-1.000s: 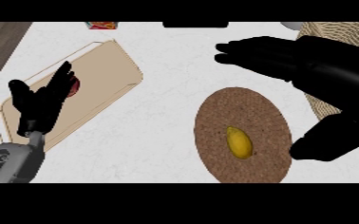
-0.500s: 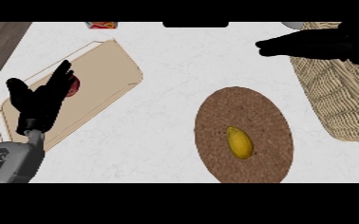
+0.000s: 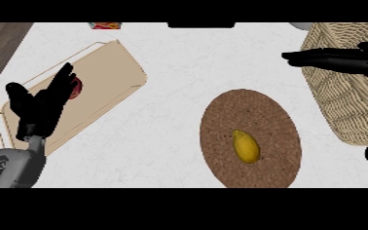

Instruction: Pick the lemon from the placemat and place it in the basket

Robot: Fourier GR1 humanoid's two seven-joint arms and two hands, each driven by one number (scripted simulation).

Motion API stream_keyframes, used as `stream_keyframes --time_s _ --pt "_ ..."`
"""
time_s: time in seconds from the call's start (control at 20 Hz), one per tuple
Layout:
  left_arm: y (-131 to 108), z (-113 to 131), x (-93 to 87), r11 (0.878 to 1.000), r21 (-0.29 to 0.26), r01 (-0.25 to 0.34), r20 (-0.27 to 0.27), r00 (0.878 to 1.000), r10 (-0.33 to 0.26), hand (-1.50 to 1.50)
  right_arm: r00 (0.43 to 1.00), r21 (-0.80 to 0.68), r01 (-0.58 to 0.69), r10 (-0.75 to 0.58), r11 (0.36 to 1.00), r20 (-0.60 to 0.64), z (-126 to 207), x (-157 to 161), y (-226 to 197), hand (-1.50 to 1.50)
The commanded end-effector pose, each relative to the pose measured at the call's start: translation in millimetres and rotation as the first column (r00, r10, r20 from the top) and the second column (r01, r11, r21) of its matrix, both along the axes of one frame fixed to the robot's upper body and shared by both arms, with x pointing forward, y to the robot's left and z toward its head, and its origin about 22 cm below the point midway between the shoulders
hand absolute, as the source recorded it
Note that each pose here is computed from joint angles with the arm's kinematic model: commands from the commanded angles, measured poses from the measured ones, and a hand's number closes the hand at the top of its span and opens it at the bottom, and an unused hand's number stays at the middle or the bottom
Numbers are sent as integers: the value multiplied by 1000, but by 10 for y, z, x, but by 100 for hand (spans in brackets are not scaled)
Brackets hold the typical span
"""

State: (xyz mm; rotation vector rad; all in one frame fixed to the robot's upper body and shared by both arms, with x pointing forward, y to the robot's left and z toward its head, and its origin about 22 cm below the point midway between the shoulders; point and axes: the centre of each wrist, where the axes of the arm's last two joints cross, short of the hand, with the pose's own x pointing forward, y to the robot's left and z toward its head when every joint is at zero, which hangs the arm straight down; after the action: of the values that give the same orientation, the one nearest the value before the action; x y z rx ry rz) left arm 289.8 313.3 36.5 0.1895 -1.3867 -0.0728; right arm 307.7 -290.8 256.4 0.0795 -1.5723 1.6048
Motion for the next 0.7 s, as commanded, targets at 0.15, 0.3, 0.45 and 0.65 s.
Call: stream_keyframes --time_s 0.15,0.3,0.45,0.65 --pt "-135 85 -29 1000 1 4 15 1000 -4 0 1000 53 0 1 999 -16 -722 -119 -21 -150" --pt "34 91 -30 1000 1 1 -1 1000 -1 0 1000 97 7 -8 995 12 -1056 -135 403 -150" --pt "-116 -17 -67 1000 -9 3 13 1000 -3 0 1000 130 0 -2 992 15 -1325 -49 383 -150" --pt "-116 88 6 1000 -1 -15 -5 1000 15 0 999 206 17 -7 978 -53 -1530 -56 537 -150"
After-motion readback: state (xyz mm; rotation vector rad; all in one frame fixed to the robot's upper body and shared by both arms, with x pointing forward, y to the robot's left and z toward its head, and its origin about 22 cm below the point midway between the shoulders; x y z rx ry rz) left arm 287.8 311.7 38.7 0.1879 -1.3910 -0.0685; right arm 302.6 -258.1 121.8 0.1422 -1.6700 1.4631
